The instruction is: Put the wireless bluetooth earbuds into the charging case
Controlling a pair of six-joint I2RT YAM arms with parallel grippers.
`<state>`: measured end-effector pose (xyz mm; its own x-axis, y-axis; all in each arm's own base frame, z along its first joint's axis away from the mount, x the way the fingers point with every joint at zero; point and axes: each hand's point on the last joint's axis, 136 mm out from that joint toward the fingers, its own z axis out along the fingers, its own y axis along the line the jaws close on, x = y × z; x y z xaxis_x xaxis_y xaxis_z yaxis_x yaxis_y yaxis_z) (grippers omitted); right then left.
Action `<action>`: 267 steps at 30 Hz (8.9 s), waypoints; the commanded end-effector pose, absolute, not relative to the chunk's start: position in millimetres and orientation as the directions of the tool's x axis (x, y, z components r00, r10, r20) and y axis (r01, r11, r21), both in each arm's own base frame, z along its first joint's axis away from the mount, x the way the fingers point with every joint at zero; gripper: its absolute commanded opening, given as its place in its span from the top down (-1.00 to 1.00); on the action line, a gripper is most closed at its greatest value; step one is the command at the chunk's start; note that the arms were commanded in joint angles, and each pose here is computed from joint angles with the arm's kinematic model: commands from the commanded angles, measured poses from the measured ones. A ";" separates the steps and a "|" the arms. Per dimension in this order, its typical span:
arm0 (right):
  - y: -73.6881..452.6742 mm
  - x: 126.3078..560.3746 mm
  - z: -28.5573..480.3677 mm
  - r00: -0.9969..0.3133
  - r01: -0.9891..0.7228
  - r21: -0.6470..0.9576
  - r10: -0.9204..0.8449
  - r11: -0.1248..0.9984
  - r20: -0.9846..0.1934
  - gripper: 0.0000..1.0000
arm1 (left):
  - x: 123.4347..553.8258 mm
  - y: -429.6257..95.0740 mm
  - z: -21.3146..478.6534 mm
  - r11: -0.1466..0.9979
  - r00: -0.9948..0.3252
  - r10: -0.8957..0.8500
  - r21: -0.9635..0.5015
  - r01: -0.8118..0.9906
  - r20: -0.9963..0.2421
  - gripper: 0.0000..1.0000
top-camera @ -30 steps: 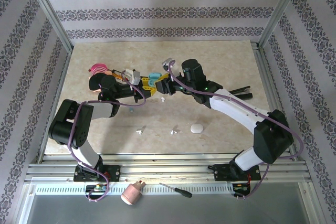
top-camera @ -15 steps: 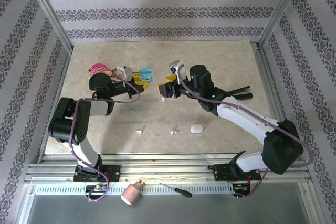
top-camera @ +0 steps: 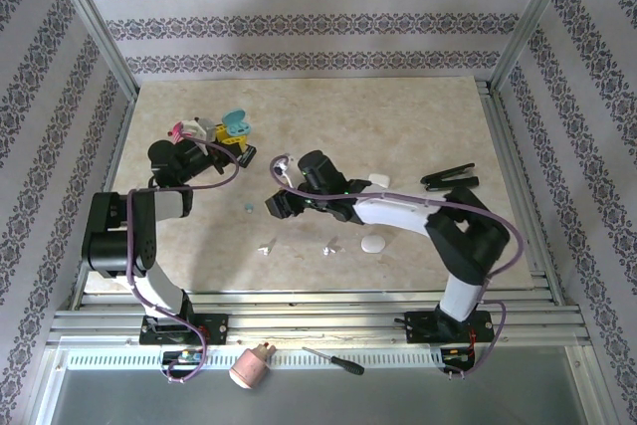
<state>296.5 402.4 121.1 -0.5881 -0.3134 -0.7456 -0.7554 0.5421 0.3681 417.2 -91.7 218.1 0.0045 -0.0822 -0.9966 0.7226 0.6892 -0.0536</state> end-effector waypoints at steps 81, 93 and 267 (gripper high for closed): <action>482.0 298.3 50.3 -0.898 -0.403 0.778 -0.370 0.482 -0.237 0.23 | 414.3 -70.1 235.4 0.746 0.042 -0.107 -0.052 0.664 -0.993 0.50; 488.1 289.7 61.0 -0.881 -0.430 0.785 -0.395 0.446 -0.258 0.35 | 415.0 -69.8 235.7 0.745 0.044 -0.111 -0.054 0.665 -0.993 0.50; 403.4 364.4 228.0 -0.733 -0.585 0.476 -0.177 0.657 -0.657 0.54 | 391.3 -192.3 207.0 0.660 0.203 0.073 0.200 0.724 -0.976 0.53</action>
